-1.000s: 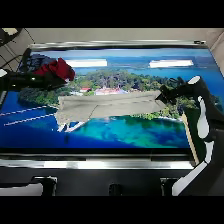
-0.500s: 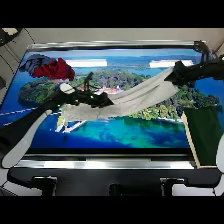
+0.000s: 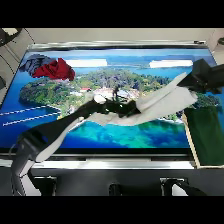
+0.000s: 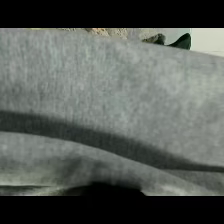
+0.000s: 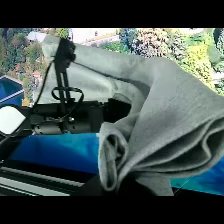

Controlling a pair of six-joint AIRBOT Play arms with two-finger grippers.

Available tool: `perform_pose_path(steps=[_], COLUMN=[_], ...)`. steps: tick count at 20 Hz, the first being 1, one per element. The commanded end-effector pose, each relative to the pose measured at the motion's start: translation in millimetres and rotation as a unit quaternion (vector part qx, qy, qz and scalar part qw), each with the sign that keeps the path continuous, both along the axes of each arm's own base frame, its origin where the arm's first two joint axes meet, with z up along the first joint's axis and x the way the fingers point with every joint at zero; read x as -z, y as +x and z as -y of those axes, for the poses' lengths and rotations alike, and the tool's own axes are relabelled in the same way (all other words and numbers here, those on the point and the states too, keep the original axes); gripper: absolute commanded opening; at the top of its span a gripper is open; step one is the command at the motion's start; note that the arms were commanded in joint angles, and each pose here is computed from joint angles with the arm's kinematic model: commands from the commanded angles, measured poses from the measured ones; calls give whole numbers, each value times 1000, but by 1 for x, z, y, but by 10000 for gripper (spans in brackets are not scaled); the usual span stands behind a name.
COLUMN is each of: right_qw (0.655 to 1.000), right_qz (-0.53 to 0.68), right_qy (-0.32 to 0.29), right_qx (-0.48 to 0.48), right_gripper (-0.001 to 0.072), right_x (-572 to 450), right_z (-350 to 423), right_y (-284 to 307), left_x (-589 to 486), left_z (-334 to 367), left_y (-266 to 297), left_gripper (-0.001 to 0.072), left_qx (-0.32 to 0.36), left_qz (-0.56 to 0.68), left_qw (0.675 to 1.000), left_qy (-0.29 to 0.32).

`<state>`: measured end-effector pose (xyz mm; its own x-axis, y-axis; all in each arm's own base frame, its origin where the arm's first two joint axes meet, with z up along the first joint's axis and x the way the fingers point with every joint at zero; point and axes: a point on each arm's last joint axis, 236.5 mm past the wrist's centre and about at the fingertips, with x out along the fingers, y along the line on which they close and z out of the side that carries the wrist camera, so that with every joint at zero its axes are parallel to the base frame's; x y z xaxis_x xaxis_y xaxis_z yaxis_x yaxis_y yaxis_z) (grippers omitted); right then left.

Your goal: Fold the shirts.

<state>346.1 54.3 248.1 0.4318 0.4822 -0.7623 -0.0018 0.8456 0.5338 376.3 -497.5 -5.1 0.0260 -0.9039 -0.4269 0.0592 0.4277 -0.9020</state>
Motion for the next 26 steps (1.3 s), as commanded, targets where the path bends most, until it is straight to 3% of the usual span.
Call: perform_pose_path(steps=[1, 5, 8, 12, 18, 23, 24, 25, 26], right_qw=[1000, 999, 1000, 996, 983, 977, 975, 973, 972], right_qz=[20, 28, 12, 51, -13, -97, -115, -131, -138], right_qy=[-13, -5, 6, 44, 141, 149, 152, 154, 154], right_qx=[20, 30, 9, -62, -118, -121, -114, -111, -112], right_gripper=[53, 52, 52, 53, 54, 56, 80, 208, 404], right_x=[-17, -11, 9, 24, 87, 160, 171, 180, 186], right_z=[2, 6, -11, -106, -224, -255, -257, -260, -261], right_y=[-16, 6, 29, 73, 98, 104, 104, 103, 102], left_x=[12, -7, -58, -136, -215, -241, -241, -240, -238], left_z=[44, 5, -79, -234, -401, -415, -412, -407, -402], left_y=[-31, 16, 74, 118, 96, 79, 78, 78, 78], left_gripper=[31, 28, 28, 29, 30, 30, 30, 30, 30], left_qx=[7, -16, -54, -107, -191, -198, -195, -190, -186], left_qz=[-50, 17, 98, 214, 267, 295, 296, 297, 297], left_qw=[998, 1000, 993, 960, 907, 892, 893, 894, 895], left_qy=[-25, -6, 37, 147, 263, 280, 279, 278, 276])
